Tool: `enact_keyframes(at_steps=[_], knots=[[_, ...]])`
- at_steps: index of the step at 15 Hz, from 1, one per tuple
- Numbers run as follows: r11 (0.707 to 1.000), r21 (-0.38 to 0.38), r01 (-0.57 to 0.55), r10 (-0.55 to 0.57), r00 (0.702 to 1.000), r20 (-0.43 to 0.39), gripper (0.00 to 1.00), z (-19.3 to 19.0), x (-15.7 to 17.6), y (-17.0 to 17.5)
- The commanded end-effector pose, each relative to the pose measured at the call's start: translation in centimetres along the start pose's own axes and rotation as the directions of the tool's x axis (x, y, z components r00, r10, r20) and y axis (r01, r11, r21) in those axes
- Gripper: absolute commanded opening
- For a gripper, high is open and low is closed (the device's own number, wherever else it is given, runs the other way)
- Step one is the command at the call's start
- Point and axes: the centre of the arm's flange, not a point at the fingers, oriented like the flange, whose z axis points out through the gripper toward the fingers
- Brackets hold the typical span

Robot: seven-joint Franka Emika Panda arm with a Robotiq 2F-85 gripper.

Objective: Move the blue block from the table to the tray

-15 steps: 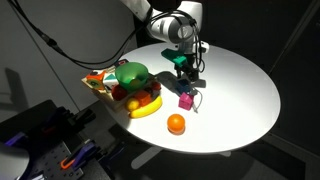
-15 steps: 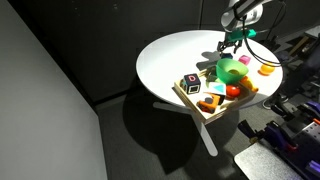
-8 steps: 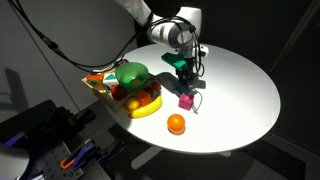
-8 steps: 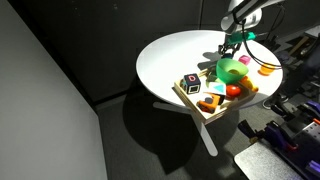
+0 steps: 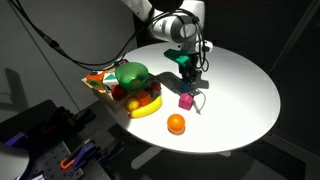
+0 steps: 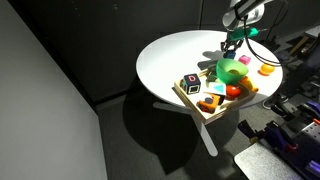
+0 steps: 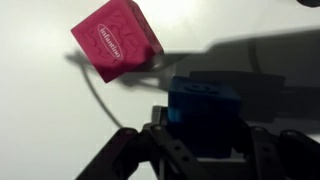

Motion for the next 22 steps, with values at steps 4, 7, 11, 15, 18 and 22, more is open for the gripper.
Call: enact_keyframes(at_steps=[4, 7, 11, 15, 18, 22], knots=[[0.999, -0.041, 0.003, -0.003, 1.0, 0.004, 0.3, -6.1, -1.3, 1.3], [0.998, -0.053, 0.028, -0.026, 0.999, 0.032, 0.3, -8.2, -2.3, 2.0], [0.997, -0.066, 0.048, -0.043, 0.996, 0.076, 0.3, -10.6, -3.9, 2.9], [0.994, -0.088, 0.061, -0.052, 0.993, 0.102, 0.3, -12.8, -5.5, 3.6], [0.992, -0.092, 0.09, -0.078, 0.99, 0.119, 0.3, -13.9, -6.8, 3.8], [0.987, -0.063, 0.148, -0.141, 0.984, 0.108, 0.3, -14.5, -8.6, 3.3]])
